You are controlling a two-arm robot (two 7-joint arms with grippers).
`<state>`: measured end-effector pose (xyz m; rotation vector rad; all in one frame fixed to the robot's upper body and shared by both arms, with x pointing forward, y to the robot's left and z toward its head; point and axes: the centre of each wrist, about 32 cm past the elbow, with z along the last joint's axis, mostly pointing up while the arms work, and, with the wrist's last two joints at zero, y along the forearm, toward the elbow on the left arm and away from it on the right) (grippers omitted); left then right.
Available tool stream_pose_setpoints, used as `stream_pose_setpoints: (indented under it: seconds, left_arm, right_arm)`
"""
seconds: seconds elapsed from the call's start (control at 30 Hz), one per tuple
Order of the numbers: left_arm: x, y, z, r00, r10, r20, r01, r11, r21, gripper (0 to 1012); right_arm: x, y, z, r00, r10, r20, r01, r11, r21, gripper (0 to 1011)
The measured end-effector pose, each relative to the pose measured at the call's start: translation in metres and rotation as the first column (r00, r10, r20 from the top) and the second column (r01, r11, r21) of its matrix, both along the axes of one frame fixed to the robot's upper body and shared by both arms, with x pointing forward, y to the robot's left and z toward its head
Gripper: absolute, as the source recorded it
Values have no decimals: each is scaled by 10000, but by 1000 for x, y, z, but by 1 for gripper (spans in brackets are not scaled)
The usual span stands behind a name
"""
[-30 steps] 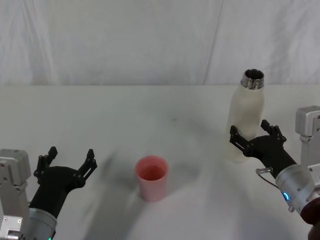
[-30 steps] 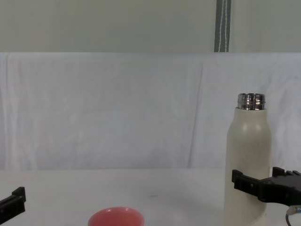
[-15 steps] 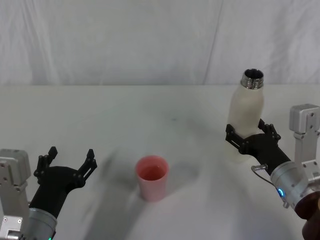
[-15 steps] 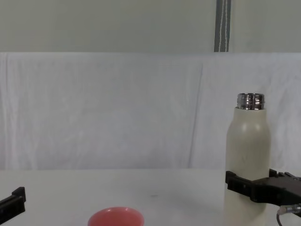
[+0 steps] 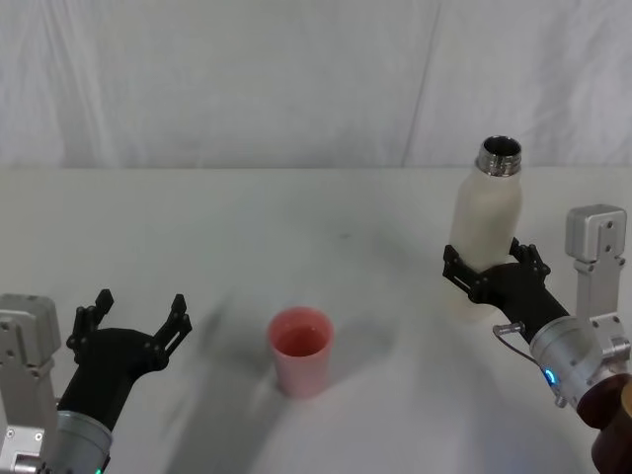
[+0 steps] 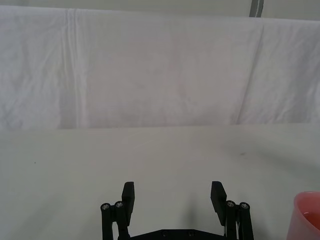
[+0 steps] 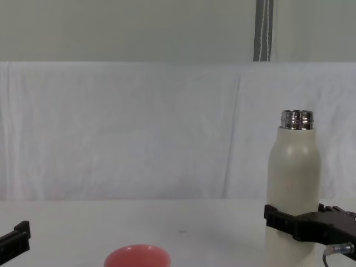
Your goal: Grasp the thermos with one hand and pour water into the cup lid.
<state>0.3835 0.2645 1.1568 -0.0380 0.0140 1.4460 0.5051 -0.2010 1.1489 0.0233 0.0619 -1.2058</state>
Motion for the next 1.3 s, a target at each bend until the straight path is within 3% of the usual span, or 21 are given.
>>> stream_pose_setpoints:
  seconds: [0.37, 0.5, 1.3]
  left_arm:
    - [0, 0, 0, 10000, 0, 0, 0, 10000, 0, 1001]
    - [0, 0, 0, 10000, 0, 0, 0, 10000, 0, 1001]
    - [0, 0, 0, 10000, 0, 0, 0, 10000, 0, 1001]
  right_arm:
    - [0, 0, 0, 10000, -26, 7, 26, 10000, -2, 1002]
    - [0, 0, 0, 10000, -32, 12, 32, 10000, -6, 949]
    - [0, 0, 0, 10000, -41, 5, 41, 10000, -14, 950]
